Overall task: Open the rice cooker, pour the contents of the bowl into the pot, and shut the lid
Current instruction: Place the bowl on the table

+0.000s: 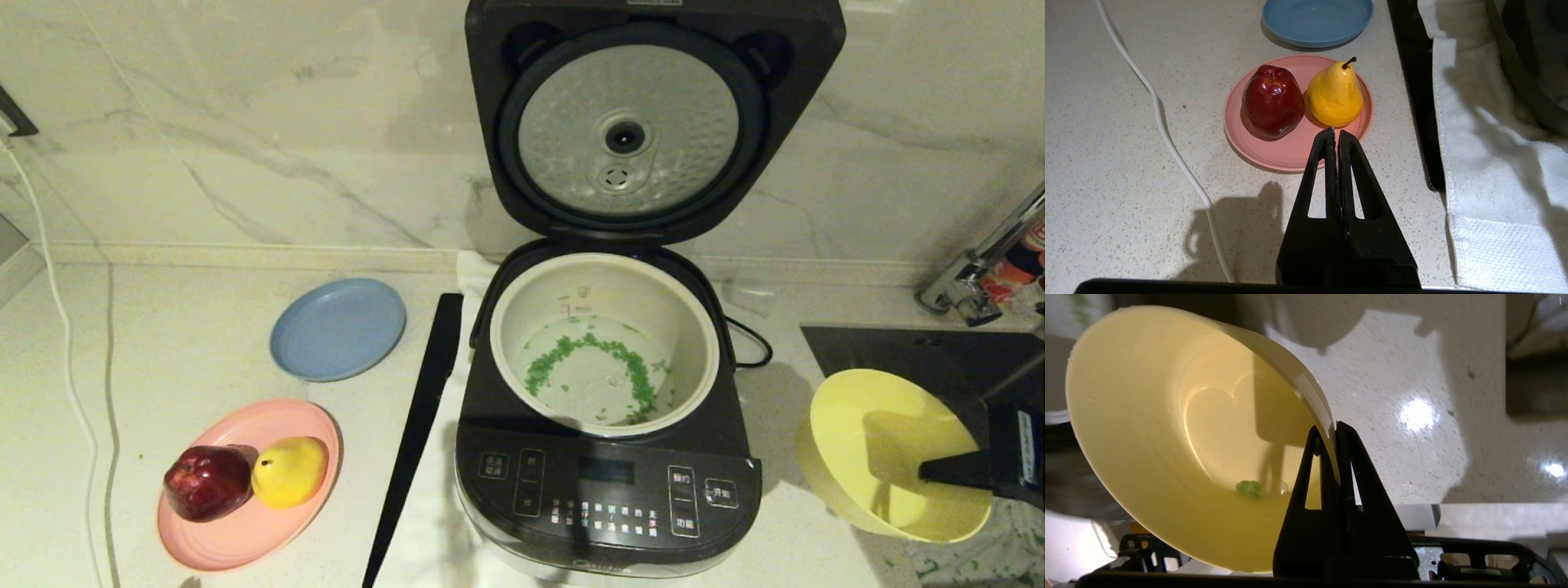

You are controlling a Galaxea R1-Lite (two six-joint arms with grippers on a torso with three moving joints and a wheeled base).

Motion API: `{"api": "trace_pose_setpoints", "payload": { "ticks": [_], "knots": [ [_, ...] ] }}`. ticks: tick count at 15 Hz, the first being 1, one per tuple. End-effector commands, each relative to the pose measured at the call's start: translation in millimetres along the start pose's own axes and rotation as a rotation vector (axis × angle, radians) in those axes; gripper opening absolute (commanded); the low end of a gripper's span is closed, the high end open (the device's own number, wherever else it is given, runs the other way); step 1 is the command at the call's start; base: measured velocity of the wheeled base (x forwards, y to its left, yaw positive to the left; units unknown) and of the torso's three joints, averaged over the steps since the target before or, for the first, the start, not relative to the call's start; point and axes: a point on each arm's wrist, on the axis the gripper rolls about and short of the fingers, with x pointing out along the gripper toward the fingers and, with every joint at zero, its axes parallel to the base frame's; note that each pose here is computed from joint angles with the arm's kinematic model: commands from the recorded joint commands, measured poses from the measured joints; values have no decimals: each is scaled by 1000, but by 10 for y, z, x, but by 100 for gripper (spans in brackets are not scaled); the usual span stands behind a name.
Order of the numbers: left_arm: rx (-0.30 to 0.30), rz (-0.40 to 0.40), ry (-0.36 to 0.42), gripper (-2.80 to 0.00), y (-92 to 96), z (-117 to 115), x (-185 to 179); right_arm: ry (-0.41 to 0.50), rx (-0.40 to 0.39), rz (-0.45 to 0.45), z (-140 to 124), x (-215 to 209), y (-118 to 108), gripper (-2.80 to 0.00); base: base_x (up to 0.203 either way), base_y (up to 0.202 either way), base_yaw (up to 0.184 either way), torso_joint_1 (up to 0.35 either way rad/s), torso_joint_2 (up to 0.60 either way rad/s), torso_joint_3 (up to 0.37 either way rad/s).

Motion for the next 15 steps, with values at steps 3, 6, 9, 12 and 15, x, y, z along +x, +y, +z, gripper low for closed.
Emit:
{"api": "trace_pose_setpoints", "payload": {
  "ticks": [3,6,9,12,15],
  "knots": [
    [0,0,9,-280,-2,-26,6,101,75,-99,-84,405,-237,-280,0,0,0,0,0,0],
    [0,0,7,-280,-2,-21,5,150,104,-103,-118,697,-347,-280,0,0,0,0,0,0],
    [0,-1,8,-280,-2,-24,6,148,129,-137,-127,969,-529,-280,0,0,0,0,0,0],
    [0,0,8,-280,-2,-25,6,153,131,-163,-166,1125,-673,-280,0,0,0,0,0,0],
    [0,0,9,-280,-2,-26,6,148,131,-167,-190,1327,-734,-280,0,0,0,0,0,0]
  ]
}}
